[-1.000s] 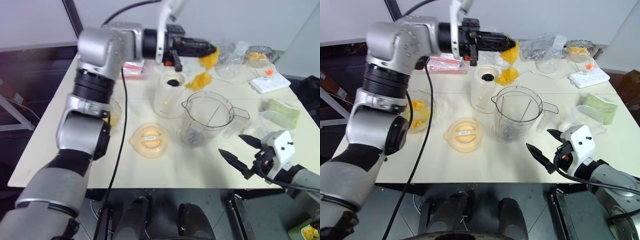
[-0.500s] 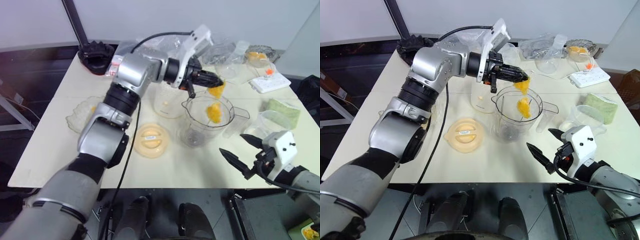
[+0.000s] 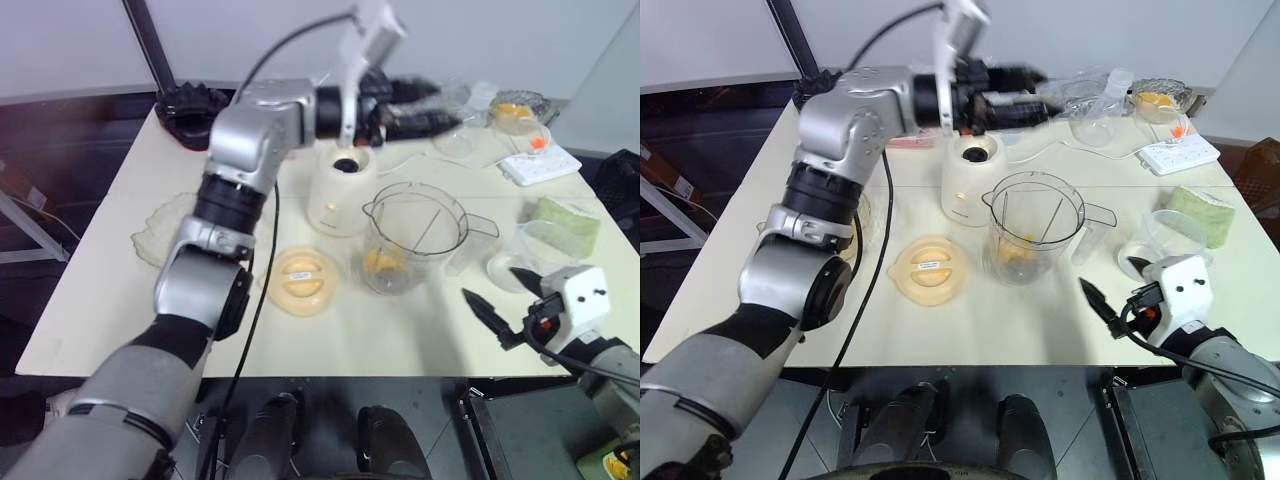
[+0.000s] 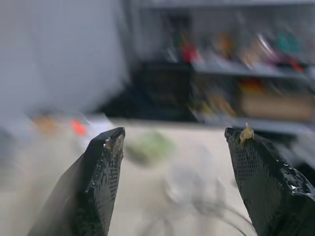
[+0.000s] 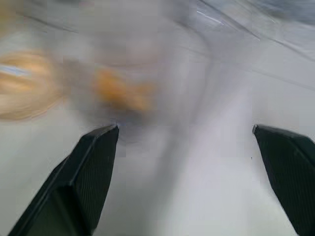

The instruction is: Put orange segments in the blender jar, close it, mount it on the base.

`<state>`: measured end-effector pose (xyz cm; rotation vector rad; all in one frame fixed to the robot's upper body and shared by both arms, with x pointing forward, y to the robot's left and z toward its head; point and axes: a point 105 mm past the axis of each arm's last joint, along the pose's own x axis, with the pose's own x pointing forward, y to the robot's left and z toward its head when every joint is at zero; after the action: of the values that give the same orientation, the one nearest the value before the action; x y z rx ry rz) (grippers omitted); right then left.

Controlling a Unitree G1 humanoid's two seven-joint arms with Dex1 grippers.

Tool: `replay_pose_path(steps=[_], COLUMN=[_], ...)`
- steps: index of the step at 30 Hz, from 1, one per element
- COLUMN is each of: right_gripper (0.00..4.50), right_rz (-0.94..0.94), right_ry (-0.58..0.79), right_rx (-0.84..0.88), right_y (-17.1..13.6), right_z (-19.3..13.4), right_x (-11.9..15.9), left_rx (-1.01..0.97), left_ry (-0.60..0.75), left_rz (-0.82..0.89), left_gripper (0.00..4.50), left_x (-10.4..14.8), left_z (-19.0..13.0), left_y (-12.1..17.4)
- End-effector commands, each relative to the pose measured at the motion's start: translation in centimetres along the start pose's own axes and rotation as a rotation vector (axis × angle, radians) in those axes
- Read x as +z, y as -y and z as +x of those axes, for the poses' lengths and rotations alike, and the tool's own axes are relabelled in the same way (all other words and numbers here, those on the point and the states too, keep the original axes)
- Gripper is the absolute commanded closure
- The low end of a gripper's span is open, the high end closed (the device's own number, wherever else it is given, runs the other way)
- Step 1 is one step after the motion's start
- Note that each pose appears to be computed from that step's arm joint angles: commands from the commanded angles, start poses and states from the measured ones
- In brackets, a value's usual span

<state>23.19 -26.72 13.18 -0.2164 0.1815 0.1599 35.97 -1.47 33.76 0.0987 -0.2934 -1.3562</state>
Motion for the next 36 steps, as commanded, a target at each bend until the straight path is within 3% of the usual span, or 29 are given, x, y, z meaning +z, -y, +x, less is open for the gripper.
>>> replay_pose_path(steps=[1,9,18,36], right_gripper=[0.0,0.0,0.0,0.0], right_rz=[0.003,-0.014,0.062,0.011], right_ry=[0.014,-0.037,-0.08,-0.075], right_rx=[-0.197,-0.44,-0.614,-0.622], right_y=[3.4,8.3,13.4,14.8], right_z=[-0.9,0.9,3.0,3.1], right_x=[-0.5,-2.5,-4.9,-5.8], left_rx=[0.05,0.184,0.28,0.299], left_ry=[0.059,-0.081,-0.217,-0.235], left_rz=[0.012,0.109,0.05,0.027], left_gripper=[1.14,1.14,1.14,1.14], left_x=[1.2,-3.1,-5.8,-6.4], left_z=[-3.3,-9.2,-11.7,-11.9], left_y=[0.3,3.7,6.2,6.3])
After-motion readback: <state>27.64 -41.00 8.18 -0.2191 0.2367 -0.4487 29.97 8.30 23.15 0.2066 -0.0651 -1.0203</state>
